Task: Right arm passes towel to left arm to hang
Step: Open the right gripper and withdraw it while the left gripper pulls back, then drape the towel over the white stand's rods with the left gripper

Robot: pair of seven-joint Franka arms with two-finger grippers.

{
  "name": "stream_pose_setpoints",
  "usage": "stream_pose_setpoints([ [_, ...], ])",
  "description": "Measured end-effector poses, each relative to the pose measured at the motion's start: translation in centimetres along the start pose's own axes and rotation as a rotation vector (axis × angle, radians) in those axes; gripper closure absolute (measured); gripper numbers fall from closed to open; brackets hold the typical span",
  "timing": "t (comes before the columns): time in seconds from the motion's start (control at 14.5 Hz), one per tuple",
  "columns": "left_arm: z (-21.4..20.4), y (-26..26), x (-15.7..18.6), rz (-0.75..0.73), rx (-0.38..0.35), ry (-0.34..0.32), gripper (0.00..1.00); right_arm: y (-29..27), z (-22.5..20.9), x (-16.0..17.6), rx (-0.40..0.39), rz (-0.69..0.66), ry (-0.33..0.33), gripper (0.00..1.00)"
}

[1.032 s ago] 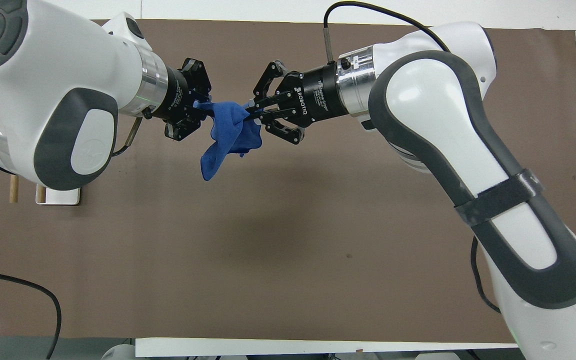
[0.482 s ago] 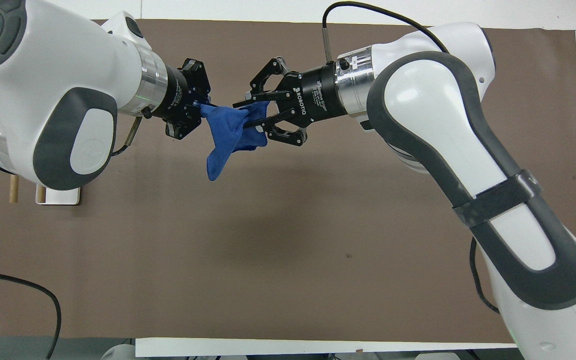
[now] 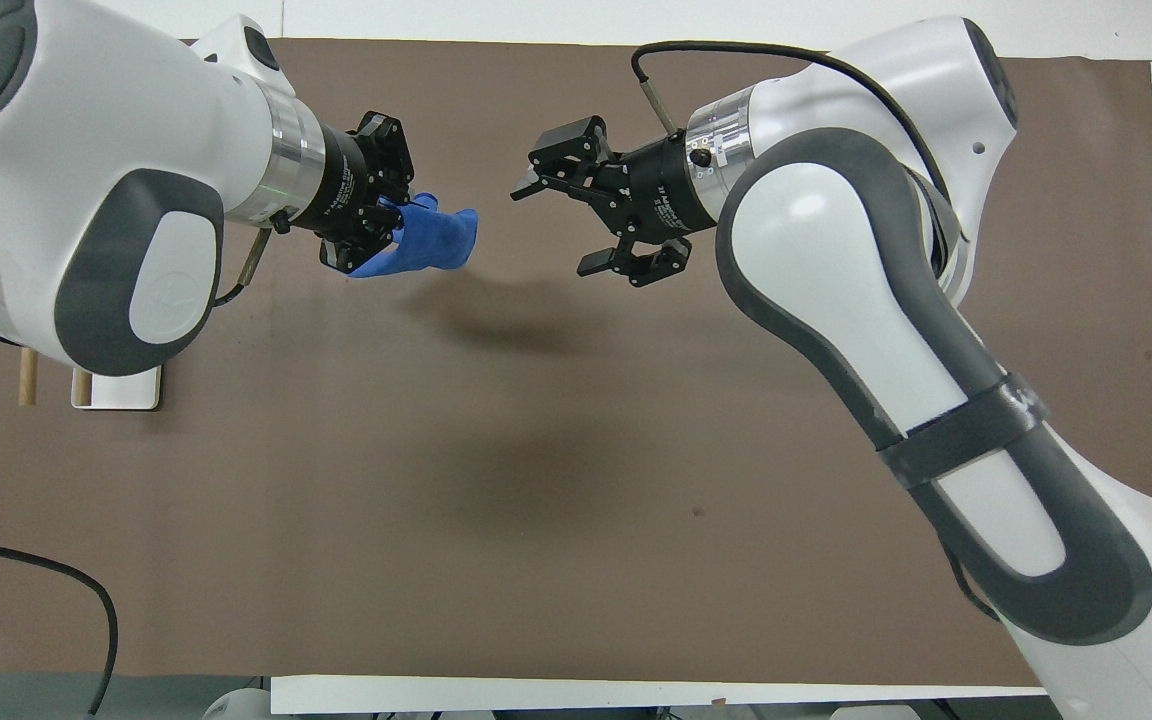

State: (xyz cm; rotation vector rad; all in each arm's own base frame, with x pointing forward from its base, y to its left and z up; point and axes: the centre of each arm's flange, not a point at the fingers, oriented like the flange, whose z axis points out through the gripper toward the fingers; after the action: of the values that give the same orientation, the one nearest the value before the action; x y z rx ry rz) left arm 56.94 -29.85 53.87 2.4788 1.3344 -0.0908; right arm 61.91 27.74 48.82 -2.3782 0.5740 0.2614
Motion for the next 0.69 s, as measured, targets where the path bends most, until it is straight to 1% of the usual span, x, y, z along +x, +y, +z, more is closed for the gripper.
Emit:
stream_pose_setpoints([
  [0.14, -0.6, -0.3, 3.1, 0.078, 0.000, 0.045, 0.97, 1.7, -1.2, 1.8, -0.139, -0.130, 0.102, 0.00],
  [0.28, -1.4, -0.9, 7.3, 0.079, 0.000, 0.081, 0.97, 3.9, -3.1, 4.1, -0.305, -0.220, 0.212, 0.00],
  [0.34, -1.8, -1.5, 9.5, 0.068, 0.006, 0.095, 0.97, 5.4, -4.5, 5.5, -0.387, -0.258, 0.248, 0.00],
  [0.41, -2.2, -2.1, 11.5, 0.069, 0.022, 0.104, 0.97, 7.1, -6.1, 6.8, -0.460, -0.289, 0.258, 0.00],
  [0.55, -2.9, -3.6, 15.2, 0.132, 0.055, 0.119, 0.97, 10.2, -10.5, 8.0, -0.566, -0.317, 0.238, 0.00],
  [0.69, -4.1, -5.3, 19.2, 0.235, 0.079, 0.135, 0.97, 12.3, -15.8, 7.3, -0.656, -0.341, 0.210, 0.00],
])
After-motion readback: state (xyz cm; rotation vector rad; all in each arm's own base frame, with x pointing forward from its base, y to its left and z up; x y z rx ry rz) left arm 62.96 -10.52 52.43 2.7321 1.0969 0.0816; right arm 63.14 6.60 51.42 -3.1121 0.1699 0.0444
